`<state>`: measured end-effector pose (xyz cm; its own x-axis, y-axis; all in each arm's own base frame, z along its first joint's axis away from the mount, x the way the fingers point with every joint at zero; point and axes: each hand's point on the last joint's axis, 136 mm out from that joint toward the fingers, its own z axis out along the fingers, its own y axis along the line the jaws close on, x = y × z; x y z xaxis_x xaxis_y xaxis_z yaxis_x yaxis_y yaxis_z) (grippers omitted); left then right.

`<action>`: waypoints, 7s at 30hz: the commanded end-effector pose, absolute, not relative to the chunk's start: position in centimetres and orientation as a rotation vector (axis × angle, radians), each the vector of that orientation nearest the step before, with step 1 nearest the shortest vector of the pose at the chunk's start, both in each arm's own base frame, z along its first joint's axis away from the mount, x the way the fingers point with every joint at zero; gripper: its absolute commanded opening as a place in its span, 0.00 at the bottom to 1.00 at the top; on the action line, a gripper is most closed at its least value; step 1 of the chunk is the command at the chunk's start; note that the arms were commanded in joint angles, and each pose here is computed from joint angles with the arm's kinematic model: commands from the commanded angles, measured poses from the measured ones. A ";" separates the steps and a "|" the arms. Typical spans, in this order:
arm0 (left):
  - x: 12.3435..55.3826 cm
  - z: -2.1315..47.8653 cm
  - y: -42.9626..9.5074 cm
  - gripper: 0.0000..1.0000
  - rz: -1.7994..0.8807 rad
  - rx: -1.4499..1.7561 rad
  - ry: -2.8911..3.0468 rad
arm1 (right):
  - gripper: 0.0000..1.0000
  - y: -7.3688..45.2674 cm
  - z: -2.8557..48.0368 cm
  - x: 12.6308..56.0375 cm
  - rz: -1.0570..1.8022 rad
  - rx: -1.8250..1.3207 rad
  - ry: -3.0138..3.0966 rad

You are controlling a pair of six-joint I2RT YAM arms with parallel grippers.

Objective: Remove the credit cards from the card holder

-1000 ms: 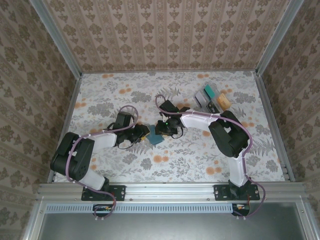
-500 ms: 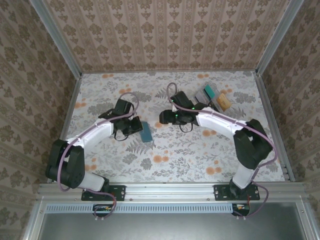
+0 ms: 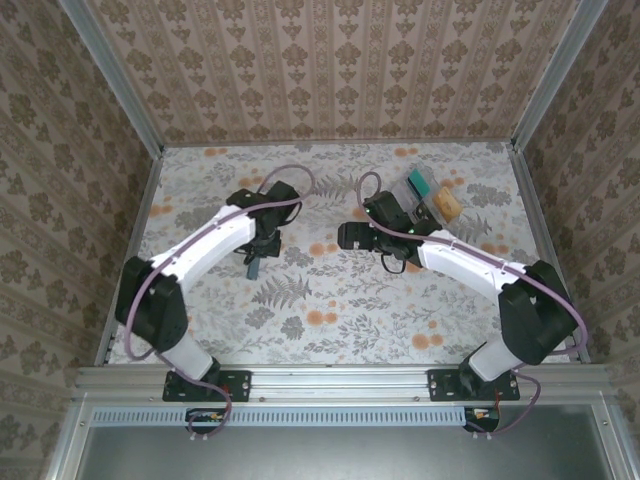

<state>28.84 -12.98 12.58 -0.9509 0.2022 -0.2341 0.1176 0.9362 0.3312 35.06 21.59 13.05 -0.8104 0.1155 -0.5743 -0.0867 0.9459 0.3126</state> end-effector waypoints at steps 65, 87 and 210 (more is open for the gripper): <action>28.7 5.1 -22.1 0.37 -0.945 -0.101 2.905 | 0.68 28.4 7.3 33.7 0.704 0.007 2.708; 29.4 5.2 -19.4 0.44 -1.052 -0.401 2.778 | 0.48 33.1 2.6 33.3 0.367 -0.261 2.874; 27.6 8.4 -26.3 0.00 -1.113 0.060 2.640 | 0.38 31.4 5.8 31.5 0.513 -0.121 2.844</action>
<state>27.58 -25.80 7.07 -0.9694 -0.0898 -0.2285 0.0935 0.7255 -0.6818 31.64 31.81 5.95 -0.9612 -0.0406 -0.2729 -0.1487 0.9095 0.3882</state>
